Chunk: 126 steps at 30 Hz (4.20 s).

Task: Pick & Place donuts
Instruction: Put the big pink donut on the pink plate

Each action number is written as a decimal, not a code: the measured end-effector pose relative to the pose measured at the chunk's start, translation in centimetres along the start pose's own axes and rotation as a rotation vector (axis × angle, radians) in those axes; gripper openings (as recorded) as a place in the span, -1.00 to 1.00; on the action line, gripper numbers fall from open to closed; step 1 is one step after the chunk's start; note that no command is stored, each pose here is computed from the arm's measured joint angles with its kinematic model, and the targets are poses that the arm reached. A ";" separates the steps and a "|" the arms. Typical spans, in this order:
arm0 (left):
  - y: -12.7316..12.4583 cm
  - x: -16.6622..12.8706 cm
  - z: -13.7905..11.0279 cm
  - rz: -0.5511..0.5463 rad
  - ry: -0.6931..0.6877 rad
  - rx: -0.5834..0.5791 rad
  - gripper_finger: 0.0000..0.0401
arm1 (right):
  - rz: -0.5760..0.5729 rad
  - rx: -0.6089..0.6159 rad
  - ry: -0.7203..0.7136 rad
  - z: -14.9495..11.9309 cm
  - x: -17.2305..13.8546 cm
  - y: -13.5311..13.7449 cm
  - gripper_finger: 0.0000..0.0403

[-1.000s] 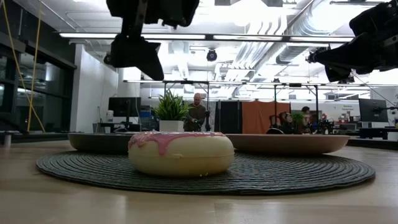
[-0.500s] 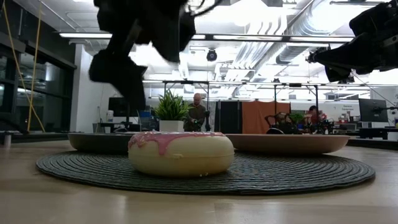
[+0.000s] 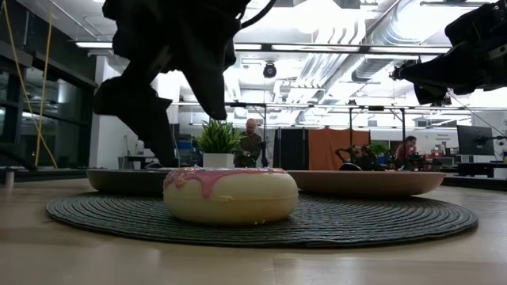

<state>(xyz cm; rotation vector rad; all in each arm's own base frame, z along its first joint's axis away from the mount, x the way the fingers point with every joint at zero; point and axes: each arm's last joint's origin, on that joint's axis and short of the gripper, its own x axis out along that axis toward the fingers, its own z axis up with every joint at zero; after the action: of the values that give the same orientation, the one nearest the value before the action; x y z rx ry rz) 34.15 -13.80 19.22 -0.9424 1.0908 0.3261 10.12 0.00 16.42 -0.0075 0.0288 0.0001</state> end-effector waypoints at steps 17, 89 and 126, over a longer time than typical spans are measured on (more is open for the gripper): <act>0.4 3.2 -0.2 -0.040 0.024 -0.077 0.59 | 0.000 0.000 0.003 0.0 0.0 0.0 -1.00; -0.9 3.3 0.3 -0.189 0.014 -0.044 -0.77 | -0.001 0.000 0.013 -0.1 0.1 0.0 -1.00; 2.5 -1.7 15.8 -0.103 -0.362 -0.283 -0.77 | 0.000 0.000 0.013 -0.1 0.1 0.0 -1.00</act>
<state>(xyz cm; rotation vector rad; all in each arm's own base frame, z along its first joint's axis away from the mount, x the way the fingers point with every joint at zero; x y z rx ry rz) 41.36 0.33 21.61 -1.1341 0.6720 0.5529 10.24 0.00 16.33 -0.0077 0.0415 0.0000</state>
